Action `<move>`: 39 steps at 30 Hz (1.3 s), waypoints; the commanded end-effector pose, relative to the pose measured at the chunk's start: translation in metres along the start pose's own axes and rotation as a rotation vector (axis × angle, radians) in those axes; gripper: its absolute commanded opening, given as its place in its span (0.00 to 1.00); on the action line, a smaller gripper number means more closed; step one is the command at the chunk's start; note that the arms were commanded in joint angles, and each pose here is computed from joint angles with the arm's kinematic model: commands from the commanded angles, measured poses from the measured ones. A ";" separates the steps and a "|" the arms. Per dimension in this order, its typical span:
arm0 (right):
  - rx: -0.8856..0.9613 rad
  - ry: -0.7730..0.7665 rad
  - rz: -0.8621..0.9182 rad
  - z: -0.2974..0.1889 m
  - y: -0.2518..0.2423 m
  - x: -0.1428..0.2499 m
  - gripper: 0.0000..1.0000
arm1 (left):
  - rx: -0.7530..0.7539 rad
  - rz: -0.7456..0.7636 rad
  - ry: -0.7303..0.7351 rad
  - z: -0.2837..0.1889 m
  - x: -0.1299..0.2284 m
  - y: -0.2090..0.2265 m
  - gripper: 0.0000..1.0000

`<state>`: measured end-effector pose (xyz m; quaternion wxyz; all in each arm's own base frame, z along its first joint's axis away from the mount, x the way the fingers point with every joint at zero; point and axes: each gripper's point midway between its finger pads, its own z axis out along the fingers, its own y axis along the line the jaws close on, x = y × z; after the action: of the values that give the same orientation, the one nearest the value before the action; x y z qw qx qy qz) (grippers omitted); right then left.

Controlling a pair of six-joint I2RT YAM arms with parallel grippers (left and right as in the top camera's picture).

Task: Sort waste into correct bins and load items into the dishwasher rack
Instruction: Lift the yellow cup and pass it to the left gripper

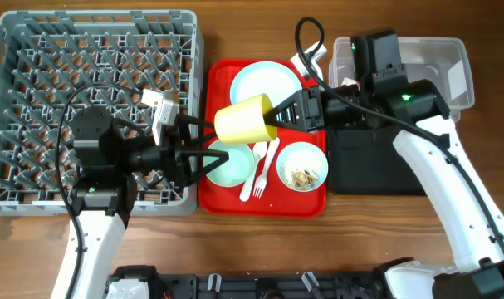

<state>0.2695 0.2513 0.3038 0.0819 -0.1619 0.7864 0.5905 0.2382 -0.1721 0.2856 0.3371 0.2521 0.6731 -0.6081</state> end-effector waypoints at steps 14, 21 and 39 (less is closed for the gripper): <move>-0.044 0.053 -0.019 0.014 0.011 0.009 0.04 | 0.036 0.017 -0.013 -0.002 -0.017 -0.016 1.00; -0.045 0.056 -0.011 0.015 0.012 0.009 0.04 | 0.035 0.000 -0.014 0.008 -0.016 -0.017 1.00; -0.045 0.056 -0.005 0.015 0.012 0.009 0.04 | 0.056 0.100 -0.036 0.026 -0.023 -0.031 0.91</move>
<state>0.2565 0.2637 0.3061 0.0627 -0.1778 0.7791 0.5979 0.2317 -0.1998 0.3172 0.3623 0.2838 0.6389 -0.6164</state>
